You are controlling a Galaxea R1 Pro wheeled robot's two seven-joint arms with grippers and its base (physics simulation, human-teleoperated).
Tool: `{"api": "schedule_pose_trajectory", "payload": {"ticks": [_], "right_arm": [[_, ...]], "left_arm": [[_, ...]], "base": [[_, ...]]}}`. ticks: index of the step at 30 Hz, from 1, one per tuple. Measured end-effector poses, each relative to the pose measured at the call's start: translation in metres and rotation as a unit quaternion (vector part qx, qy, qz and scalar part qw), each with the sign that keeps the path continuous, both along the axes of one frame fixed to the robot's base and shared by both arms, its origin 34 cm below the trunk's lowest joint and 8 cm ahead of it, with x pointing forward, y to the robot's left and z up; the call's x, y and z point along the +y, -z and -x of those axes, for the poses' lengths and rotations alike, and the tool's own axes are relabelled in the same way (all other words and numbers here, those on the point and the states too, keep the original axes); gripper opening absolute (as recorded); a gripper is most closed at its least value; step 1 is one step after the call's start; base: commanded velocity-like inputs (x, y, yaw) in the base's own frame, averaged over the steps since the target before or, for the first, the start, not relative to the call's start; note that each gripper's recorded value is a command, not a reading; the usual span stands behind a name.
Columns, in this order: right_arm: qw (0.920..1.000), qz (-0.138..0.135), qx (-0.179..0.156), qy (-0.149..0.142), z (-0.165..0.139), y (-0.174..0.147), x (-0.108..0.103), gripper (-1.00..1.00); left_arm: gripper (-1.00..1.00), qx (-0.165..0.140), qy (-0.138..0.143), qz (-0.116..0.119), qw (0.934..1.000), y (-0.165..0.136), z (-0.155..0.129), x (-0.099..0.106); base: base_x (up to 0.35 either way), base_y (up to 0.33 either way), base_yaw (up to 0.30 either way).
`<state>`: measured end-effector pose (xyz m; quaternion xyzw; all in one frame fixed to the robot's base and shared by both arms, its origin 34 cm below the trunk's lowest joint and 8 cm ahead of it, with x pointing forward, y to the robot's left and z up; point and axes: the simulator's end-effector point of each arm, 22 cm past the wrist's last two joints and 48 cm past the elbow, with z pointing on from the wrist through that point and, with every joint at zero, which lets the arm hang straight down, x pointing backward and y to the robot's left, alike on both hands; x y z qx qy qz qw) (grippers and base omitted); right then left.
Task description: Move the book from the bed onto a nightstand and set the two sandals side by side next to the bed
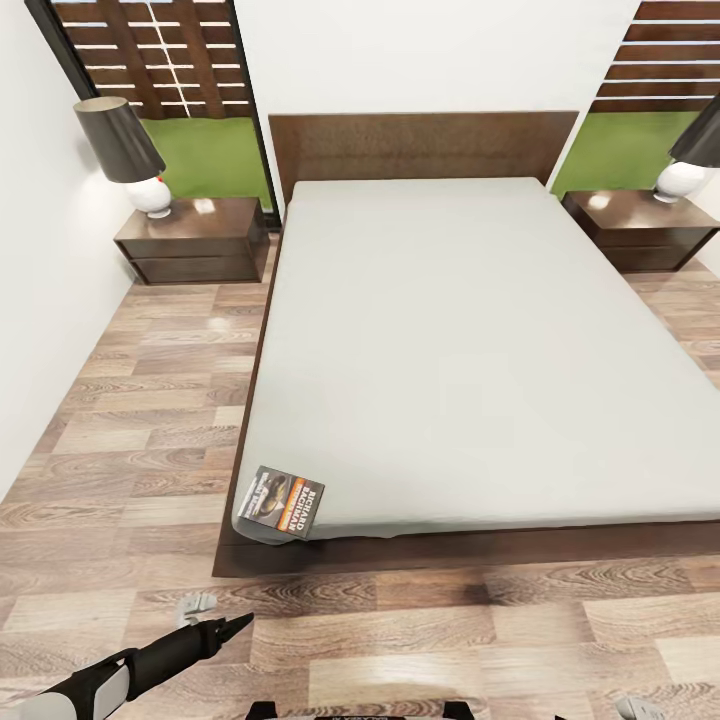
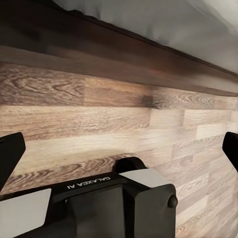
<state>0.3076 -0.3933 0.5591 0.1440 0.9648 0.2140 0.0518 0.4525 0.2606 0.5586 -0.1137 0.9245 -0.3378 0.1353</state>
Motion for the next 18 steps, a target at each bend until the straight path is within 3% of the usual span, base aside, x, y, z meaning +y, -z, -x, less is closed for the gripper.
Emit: {"api": "schedule_pose_trajectory", "payload": {"ticks": [18], "right_arm": [[1.0000, -0.002, -0.001, 0.001, -0.0006, -0.0004, 0.0006, 1.00]], "left_arm": [[1.00, 0.000, 0.000, 0.000, 1.0000, 0.0000, 0.0000, 0.0000]], "base": [[0.000, 0.000, 0.000]]}}
